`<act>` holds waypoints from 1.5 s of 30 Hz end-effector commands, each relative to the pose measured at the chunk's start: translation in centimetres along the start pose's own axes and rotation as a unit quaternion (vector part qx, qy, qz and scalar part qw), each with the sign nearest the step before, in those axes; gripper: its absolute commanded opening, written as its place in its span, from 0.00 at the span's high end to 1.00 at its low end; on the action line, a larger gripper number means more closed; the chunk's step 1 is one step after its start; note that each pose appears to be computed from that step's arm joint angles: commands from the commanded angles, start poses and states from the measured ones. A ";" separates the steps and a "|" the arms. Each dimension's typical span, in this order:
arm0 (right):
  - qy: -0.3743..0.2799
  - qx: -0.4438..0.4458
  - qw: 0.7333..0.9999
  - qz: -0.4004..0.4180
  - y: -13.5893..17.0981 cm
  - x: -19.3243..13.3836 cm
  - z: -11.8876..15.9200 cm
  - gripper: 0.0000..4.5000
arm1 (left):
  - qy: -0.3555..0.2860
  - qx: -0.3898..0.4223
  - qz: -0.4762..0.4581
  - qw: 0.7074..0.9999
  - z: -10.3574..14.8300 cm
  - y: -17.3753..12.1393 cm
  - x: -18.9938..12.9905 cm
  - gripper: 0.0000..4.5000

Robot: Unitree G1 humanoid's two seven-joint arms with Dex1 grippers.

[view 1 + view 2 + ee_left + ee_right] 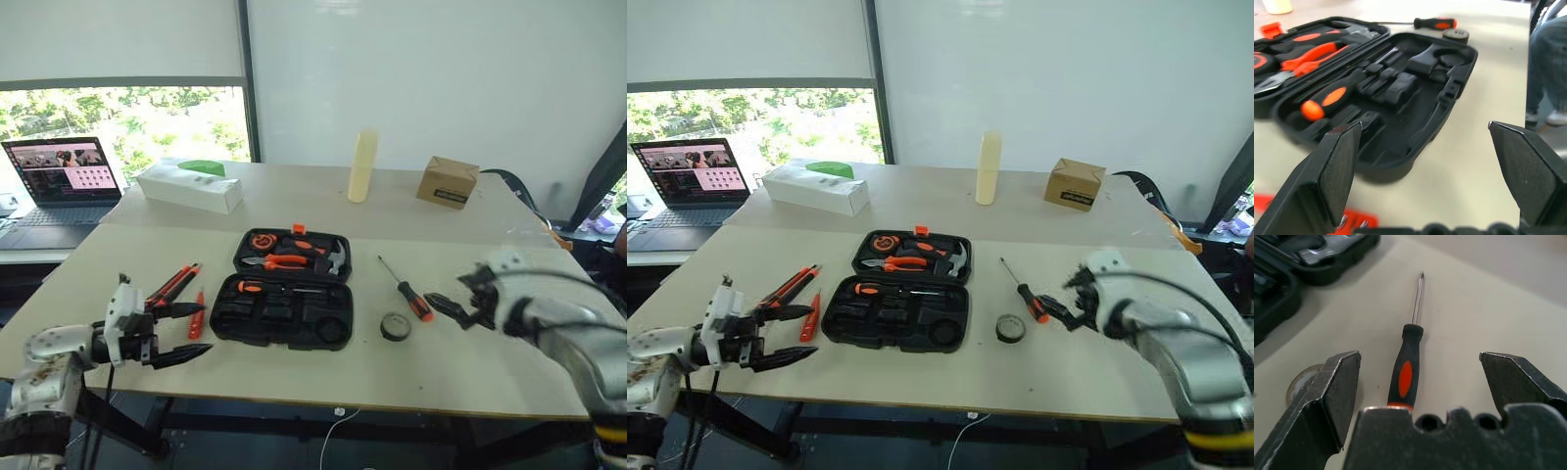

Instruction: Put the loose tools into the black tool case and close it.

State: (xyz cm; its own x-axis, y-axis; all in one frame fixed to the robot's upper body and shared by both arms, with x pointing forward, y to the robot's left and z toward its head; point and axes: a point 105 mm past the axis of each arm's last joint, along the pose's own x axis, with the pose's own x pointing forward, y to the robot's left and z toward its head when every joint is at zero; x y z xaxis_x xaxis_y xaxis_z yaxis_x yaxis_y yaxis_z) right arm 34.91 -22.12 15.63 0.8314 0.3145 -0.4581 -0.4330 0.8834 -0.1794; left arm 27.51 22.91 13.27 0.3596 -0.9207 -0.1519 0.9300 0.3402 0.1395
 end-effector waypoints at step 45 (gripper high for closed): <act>0.021 -0.382 0.884 0.269 14.2 8.4 5.5 0.78 | -0.013 -0.007 0.115 0.993 0.0 -0.7 -2.2 0.00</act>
State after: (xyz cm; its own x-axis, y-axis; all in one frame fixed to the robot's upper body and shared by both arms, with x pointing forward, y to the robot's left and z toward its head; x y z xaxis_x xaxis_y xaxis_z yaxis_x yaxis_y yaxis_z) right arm 37.18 -4.26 13.84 0.4067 0.6146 -0.6759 -0.8960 0.1241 -0.4263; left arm 26.15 24.54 12.38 0.5537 -0.8254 -0.1103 0.8321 0.5435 0.1103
